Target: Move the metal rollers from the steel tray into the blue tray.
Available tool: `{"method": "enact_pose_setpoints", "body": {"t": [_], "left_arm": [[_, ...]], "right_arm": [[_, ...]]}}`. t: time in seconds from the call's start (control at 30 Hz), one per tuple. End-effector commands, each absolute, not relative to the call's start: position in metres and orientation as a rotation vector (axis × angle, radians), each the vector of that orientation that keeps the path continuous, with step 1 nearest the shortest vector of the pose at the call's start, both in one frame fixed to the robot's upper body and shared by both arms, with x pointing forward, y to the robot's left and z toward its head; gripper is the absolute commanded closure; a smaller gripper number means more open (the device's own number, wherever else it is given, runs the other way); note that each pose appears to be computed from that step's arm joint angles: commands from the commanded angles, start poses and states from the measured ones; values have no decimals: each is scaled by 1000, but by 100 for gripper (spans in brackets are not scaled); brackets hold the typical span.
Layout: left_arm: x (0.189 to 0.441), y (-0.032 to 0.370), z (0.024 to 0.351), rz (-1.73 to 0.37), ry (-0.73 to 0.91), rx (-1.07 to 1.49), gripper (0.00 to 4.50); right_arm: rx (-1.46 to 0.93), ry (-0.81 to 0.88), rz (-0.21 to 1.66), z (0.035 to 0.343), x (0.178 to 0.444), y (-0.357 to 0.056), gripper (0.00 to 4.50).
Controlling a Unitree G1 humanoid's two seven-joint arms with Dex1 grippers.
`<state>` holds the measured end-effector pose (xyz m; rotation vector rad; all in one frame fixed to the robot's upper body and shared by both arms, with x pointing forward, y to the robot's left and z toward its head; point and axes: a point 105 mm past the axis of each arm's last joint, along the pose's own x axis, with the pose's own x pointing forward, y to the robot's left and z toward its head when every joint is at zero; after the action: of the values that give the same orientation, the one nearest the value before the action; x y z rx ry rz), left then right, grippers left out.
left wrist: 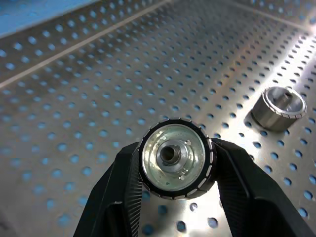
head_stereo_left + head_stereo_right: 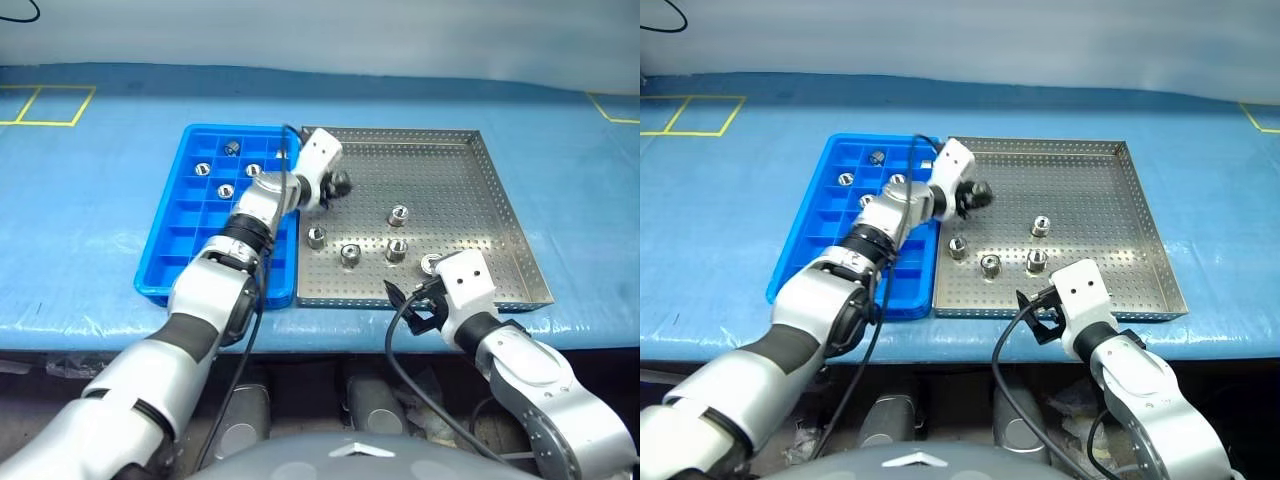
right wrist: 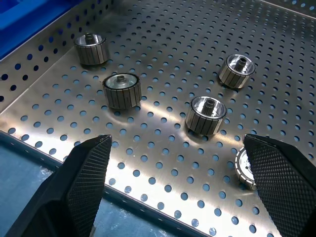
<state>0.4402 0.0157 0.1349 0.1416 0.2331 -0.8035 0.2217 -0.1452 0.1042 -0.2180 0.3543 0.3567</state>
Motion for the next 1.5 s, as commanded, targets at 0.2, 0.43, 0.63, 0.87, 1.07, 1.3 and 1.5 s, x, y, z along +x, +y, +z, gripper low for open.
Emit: {"method": "enact_pose_setpoints", "body": {"t": [0.2, 0.43, 0.63, 0.87, 1.07, 1.3, 1.5], "left_arm": [[416, 122, 185, -447, 5, 152, 262], [370, 177, 162, -201, 63, 208, 262], [351, 191, 147, -82, 88, 202, 262], [356, 190, 133, -54, 88, 159, 262], [359, 201, 115, 12, 159, 231, 262], [364, 199, 106, 16, 183, 225, 135], [368, 180, 126, -72, 115, 194, 4]], "right_arm": [[-223, 277, 526, 110, 231, -109, 0], [-239, 200, 698, 118, 241, -77, 0], [-254, 144, 780, 124, 245, -62, 0], [-250, 129, 802, 124, 245, -57, 0], [-238, 135, 760, 122, 243, -64, 0], [-237, 128, 728, 123, 242, -68, 0], [-237, 124, 712, 125, 243, -71, 0]]}}
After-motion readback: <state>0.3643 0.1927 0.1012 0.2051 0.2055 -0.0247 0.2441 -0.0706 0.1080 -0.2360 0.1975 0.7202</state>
